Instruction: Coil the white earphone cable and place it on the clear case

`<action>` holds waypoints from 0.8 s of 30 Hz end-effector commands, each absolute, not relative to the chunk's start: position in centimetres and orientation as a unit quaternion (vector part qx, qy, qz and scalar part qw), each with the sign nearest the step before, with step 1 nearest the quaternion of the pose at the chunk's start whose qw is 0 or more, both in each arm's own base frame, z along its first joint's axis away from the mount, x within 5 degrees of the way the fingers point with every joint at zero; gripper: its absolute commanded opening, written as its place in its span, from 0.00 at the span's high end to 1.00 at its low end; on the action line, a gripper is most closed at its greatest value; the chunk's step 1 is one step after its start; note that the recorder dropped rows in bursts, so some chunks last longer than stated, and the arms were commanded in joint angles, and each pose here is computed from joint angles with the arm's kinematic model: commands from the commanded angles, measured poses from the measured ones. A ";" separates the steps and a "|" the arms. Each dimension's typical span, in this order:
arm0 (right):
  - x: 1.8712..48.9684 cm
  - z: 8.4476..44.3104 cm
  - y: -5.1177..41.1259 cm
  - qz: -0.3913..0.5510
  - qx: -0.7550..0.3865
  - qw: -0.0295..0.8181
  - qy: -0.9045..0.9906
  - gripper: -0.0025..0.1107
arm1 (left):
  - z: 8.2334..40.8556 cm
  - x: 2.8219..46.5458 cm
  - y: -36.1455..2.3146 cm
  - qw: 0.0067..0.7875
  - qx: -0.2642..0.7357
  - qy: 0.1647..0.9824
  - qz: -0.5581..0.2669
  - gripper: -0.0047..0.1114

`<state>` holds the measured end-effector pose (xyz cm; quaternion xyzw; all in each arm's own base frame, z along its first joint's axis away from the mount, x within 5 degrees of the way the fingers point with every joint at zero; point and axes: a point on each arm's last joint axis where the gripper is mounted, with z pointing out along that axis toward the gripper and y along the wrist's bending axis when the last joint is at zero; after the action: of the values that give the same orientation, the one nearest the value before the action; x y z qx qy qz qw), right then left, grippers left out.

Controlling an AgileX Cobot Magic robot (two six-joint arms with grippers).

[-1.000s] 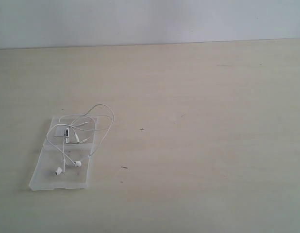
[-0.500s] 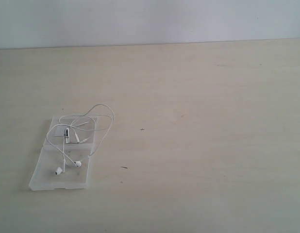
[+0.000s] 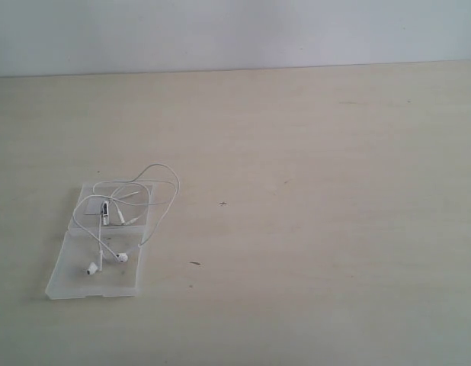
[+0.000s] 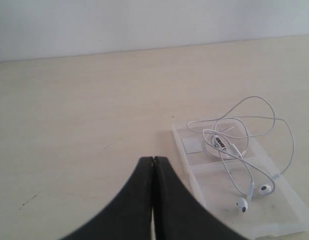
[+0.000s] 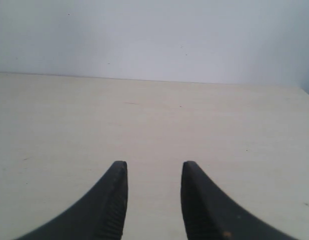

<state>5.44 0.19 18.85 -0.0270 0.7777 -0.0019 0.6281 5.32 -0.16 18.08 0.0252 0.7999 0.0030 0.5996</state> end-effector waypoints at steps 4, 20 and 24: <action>5.4 18.9 0.1 -0.009 -0.028 0.633 0.773 0.67 | 18.0 5.3 -0.2 0.601 0.019 0.799 0.000 0.96; 5.4 18.9 0.1 -0.009 -0.028 0.633 0.773 0.67 | 18.0 5.3 -0.2 0.601 0.021 0.799 0.001 0.96; 5.4 18.9 0.1 -0.009 -0.028 0.633 0.773 0.67 | 18.0 5.3 -0.2 0.601 0.021 0.799 0.001 0.96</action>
<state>5.45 0.17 18.86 -0.0289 0.7770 -0.0048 0.6288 5.32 -0.16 18.08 0.0253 0.7999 0.0031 0.5996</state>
